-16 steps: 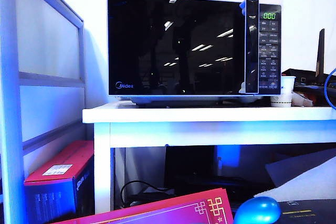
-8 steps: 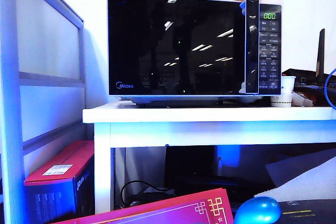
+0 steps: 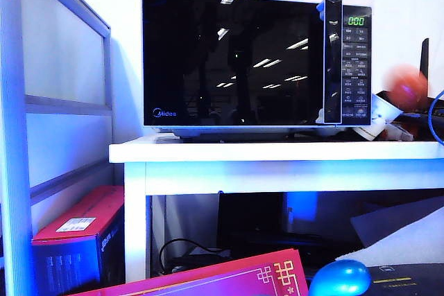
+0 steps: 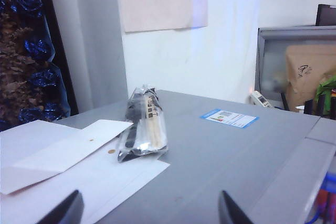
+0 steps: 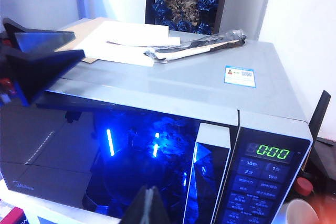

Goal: Open the microwave door, place the orange inside the microwave, then close the microwave door.

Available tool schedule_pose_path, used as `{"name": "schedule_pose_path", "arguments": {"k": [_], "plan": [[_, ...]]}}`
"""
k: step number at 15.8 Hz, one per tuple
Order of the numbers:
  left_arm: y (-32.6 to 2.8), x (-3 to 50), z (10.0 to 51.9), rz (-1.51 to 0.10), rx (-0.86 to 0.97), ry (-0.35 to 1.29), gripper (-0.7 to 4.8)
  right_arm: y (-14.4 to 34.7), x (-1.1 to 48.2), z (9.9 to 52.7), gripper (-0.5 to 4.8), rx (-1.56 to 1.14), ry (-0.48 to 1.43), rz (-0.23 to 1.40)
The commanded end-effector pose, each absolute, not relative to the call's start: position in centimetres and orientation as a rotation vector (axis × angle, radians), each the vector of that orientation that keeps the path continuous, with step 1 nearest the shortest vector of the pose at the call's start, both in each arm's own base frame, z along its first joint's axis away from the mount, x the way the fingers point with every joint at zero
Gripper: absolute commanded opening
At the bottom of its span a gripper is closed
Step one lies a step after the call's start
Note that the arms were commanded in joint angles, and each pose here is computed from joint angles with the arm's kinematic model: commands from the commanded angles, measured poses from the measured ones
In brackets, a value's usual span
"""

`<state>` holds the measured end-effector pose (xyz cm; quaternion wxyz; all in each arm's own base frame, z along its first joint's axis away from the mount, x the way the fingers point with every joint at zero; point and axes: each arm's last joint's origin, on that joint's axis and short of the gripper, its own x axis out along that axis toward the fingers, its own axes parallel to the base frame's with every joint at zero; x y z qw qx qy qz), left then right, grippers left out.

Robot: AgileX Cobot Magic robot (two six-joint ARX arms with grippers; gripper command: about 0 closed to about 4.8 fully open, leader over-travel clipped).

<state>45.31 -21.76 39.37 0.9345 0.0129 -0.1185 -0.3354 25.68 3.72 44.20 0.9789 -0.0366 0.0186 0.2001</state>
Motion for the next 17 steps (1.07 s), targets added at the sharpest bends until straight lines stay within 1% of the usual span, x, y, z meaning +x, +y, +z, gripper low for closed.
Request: {"name": "schedule_pose_path", "arguments": {"k": [1,2,7,11,14,17], "plan": [[-21.1,43.7,42.0,-0.693,0.022,-0.275,3.4,3.0,25.0,45.0,-0.01,-0.138,-0.008,0.248],[-20.9,43.3,42.6,-0.691,0.021,-0.288,3.4,2.5,24.7,45.3,-0.01,-0.142,-0.016,0.173],[-19.7,40.7,46.2,-0.687,0.015,-0.347,3.4,-1.4,23.3,46.0,-0.01,-0.144,-0.016,-0.084],[-19.0,39.1,48.1,-0.688,0.013,-0.366,3.4,-4.4,22.9,45.7,-0.01,-0.142,0.022,-0.204],[-18.9,38.8,48.5,-0.692,0.013,-0.375,3.4,-5.5,23.6,45.0,-0.01,-0.135,0.059,-0.139],[-18.7,38.3,48.9,-0.701,-0.015,-0.353,3.41,-6.2,26.0,42.9,-0.01,-0.107,0.15,-0.032]]}}
